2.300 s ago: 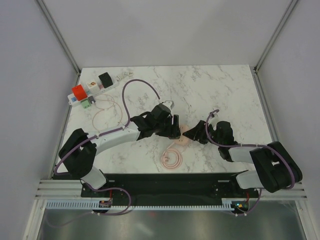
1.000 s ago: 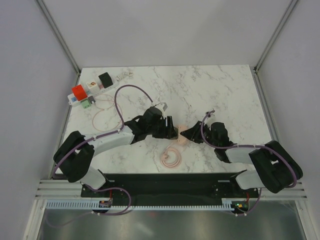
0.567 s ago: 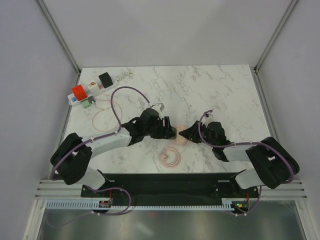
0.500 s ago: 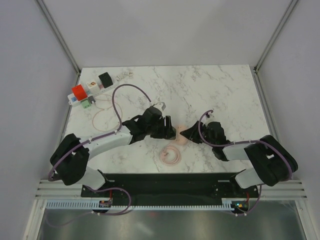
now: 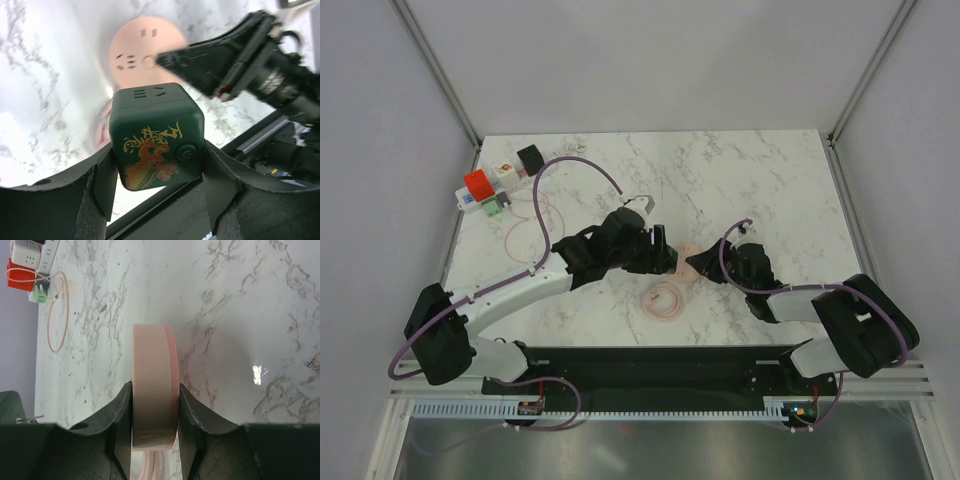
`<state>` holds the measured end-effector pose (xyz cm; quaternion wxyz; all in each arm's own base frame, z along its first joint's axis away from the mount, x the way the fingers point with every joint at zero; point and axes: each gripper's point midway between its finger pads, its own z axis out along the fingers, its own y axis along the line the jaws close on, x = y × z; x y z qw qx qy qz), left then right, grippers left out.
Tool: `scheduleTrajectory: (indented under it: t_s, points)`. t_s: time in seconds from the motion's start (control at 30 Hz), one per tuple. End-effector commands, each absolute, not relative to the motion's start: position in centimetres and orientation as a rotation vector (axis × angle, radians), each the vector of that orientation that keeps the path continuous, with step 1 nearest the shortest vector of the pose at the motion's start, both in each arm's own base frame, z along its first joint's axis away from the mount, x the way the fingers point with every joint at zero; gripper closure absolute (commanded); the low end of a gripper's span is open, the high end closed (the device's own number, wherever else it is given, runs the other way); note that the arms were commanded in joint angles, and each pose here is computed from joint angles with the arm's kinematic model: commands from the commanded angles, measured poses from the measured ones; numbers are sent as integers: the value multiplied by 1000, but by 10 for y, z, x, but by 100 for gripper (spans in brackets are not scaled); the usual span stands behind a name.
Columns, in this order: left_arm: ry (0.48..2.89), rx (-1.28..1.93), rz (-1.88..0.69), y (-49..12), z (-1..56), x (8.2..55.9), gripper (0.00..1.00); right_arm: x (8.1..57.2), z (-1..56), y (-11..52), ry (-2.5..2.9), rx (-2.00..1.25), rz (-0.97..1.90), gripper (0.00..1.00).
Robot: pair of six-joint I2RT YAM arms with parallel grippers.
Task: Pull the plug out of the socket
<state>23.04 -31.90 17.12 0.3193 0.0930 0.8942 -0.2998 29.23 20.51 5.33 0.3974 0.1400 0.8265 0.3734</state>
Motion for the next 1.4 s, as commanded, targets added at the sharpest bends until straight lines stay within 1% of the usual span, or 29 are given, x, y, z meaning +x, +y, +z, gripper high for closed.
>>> scheduleTrajectory:
  t_s: [0.0, 0.2, 0.3, 0.4, 0.53, 0.57, 0.6, 0.67, 0.7, 0.77, 0.8, 0.83, 0.87, 0.93, 0.97, 1.0, 1.03, 1.07, 1.1, 1.13, 1.23, 1.27, 1.3, 1.33, 1.37]
  points:
    - [2383, 186, -686, -286, 161, 229, 98, 278, 8, 168, 2216, 325, 678, 100]
    - [2471, 54, -603, -245, 131, 224, 98, 294, 19, 156, 2182, 350, 649, 100]
    - [2441, 22, -610, -237, 136, 223, 98, 312, 27, 145, 2173, 391, 632, 100]
    - [2450, 33, -617, -237, 133, 221, 98, 344, 40, 129, 2121, 454, 629, 100]
    - [2477, 44, -644, -241, 122, 217, 98, 407, 50, 117, 2063, 508, 645, 100]
    - [2466, 46, -666, -245, 123, 218, 98, 419, 49, 118, 2057, 503, 656, 100]
    - [2476, 55, -675, -246, 119, 216, 98, 445, 49, 117, 2045, 504, 662, 100]
    - [2483, 61, -684, -248, 116, 215, 98, 468, 47, 124, 2050, 462, 685, 100]
    - [2465, 62, -702, -251, 119, 218, 98, 489, 46, 127, 2055, 450, 681, 100]
    - [2469, 90, -747, -259, 119, 215, 98, 507, 42, 127, 2070, 420, 652, 98]
    - [2475, 101, -773, -264, 118, 215, 98, 524, 42, 128, 2076, 413, 642, 94]
    - [2481, 106, -781, -267, 117, 216, 98, 530, 40, 128, 2090, 408, 632, 90]
    - [2481, 113, -803, -271, 117, 216, 98, 535, 38, 128, 2104, 379, 611, 81]
    - [2495, 140, -853, -283, 114, 216, 98, 548, 32, 129, 2163, 355, 586, 70]
    - [2497, 156, -872, -288, 114, 217, 98, 550, 30, 129, 2187, 342, 571, 59]
    - [2512, 198, -920, -296, 112, 214, 98, 549, 28, 129, 2222, 314, 564, 55]
    - [2466, 222, -982, -307, 120, 217, 98, 546, 28, 129, 2235, 307, 563, 50]
    - [2460, 241, -1017, -312, 119, 216, 98, 544, 28, 126, 2242, 305, 557, 41]
    - [2447, 263, -1082, -319, 123, 213, 98, 535, 35, 122, 2245, 300, 546, 36]
    - [2424, 272, -1119, -327, 123, 217, 98, 531, 37, 117, 2248, 304, 520, 26]
    - [2444, 290, -1217, -346, 117, 215, 98, 509, 61, 98, 2265, 307, 432, 21]
    - [2409, 313, -1283, -357, 126, 216, 98, 505, 89, 94, 2214, 300, 418, 15]
    - [2414, 309, -1314, -363, 125, 216, 98, 488, 82, 89, 2252, 310, 390, 14]
    - [2435, 322, -1332, -372, 117, 213, 98, 481, 88, 81, 2248, 317, 343, 13]
    - [2411, 335, -1375, -385, 124, 216, 98, 465, 98, 75, 2256, 325, 307, 13]
